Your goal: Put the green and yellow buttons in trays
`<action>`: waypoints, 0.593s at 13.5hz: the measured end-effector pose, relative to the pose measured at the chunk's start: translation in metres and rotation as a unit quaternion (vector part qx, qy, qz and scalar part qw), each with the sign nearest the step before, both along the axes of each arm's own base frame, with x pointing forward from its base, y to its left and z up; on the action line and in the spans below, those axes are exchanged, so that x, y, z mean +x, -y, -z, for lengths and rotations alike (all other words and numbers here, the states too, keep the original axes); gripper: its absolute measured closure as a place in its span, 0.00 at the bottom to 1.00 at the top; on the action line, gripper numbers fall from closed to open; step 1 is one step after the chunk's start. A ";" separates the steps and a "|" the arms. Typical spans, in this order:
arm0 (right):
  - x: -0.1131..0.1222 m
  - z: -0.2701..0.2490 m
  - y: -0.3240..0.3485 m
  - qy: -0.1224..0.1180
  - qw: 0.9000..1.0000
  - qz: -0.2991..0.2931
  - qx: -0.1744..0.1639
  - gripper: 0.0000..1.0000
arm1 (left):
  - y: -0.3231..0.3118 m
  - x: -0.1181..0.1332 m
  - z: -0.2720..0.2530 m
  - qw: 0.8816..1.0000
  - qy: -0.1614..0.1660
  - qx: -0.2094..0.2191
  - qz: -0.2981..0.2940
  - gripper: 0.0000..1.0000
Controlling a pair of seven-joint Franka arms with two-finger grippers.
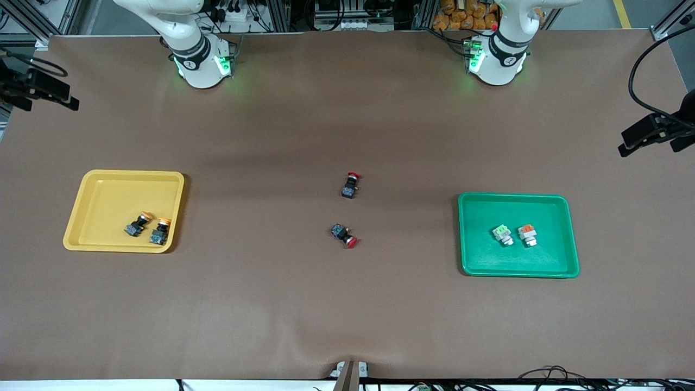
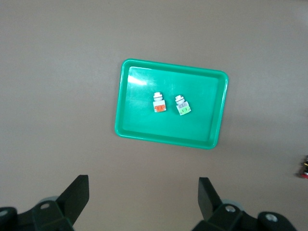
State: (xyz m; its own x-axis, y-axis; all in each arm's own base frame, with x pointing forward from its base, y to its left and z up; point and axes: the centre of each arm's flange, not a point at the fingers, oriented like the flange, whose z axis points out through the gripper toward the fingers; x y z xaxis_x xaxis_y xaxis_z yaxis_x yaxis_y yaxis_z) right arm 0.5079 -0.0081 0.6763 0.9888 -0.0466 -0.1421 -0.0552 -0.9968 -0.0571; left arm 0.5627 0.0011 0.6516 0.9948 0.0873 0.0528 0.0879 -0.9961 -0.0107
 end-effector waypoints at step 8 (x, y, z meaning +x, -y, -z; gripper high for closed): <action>0.019 0.016 -0.015 0.042 0.999 0.000 -0.001 0.00 | 0.015 -0.009 0.009 1.000 -0.013 -0.001 0.022 0.00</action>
State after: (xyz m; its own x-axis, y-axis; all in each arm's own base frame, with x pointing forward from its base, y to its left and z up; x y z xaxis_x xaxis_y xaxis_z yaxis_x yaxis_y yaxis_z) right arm 0.5273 0.0067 0.6607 0.9971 -0.0477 -0.0593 -0.0512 -0.9969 -0.0590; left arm 0.5540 -0.0136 0.6423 0.9987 0.0438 0.0271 0.0441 -0.9990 -0.0100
